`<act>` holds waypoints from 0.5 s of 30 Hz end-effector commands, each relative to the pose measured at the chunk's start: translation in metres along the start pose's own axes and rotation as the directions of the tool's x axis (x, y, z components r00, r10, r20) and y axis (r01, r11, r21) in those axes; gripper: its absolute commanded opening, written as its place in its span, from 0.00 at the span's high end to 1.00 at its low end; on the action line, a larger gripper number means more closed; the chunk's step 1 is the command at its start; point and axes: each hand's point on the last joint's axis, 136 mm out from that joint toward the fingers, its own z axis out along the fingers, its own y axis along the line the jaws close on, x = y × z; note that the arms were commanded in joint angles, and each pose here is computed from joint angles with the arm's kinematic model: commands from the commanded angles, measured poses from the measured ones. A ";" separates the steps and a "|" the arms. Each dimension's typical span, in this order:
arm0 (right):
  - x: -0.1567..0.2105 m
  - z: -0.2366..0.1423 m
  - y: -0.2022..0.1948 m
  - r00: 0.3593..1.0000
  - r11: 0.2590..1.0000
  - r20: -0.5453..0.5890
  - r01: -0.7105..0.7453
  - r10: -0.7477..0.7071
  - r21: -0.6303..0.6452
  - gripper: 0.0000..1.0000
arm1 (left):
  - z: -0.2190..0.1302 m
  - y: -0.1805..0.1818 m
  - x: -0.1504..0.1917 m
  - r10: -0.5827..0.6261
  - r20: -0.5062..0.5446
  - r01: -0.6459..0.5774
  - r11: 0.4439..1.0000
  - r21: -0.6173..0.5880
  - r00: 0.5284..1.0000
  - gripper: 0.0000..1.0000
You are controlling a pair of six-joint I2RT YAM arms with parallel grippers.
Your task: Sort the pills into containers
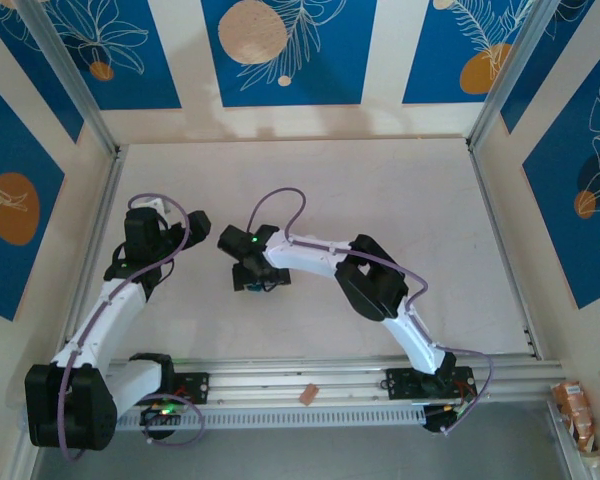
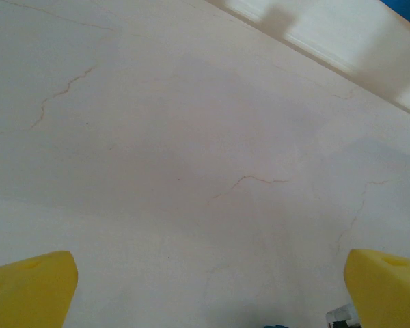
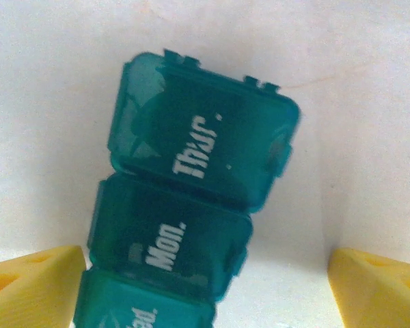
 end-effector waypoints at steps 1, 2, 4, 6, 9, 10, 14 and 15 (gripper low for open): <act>0.007 -0.009 -0.023 1.000 0.999 -0.018 -0.006 0.007 0.050 0.09 | 0.000 -0.004 -0.007 -0.002 0.012 0.002 1.000 0.022 1.000 0.00; 0.007 -0.010 -0.027 1.000 0.998 -0.015 -0.008 0.009 0.056 0.09 | 0.000 -0.004 -0.007 -0.002 0.009 0.002 1.000 0.022 1.000 0.00; 0.008 -0.014 -0.029 1.000 0.998 -0.007 -0.004 0.004 0.055 0.09 | 0.002 -0.003 -0.006 -0.003 0.004 0.003 1.000 0.022 1.000 0.00; 0.007 -0.017 -0.032 1.000 0.998 0.000 0.000 0.000 0.060 0.09 | 0.003 -0.003 -0.005 -0.009 0.000 0.009 1.000 0.023 1.000 0.00; 0.005 -0.019 -0.026 0.999 0.999 0.019 0.037 -0.038 0.035 0.09 | 0.004 -0.003 -0.003 -0.015 -0.007 0.015 1.000 0.025 1.000 0.00; 0.003 -0.020 -0.023 0.998 0.998 0.028 0.061 -0.062 0.020 0.09 | 0.004 -0.003 -0.002 -0.017 -0.011 0.017 1.000 0.026 1.000 0.00; -0.002 -0.021 -0.009 0.989 0.991 0.060 0.134 -0.133 -0.027 0.10 | 0.005 -0.003 -0.001 -0.019 -0.015 0.020 0.999 0.025 1.000 0.00; -0.003 -0.021 -0.005 0.987 0.988 0.066 0.152 -0.149 -0.036 0.11 | 0.004 -0.003 -0.002 -0.020 -0.014 0.021 1.000 0.023 1.000 0.00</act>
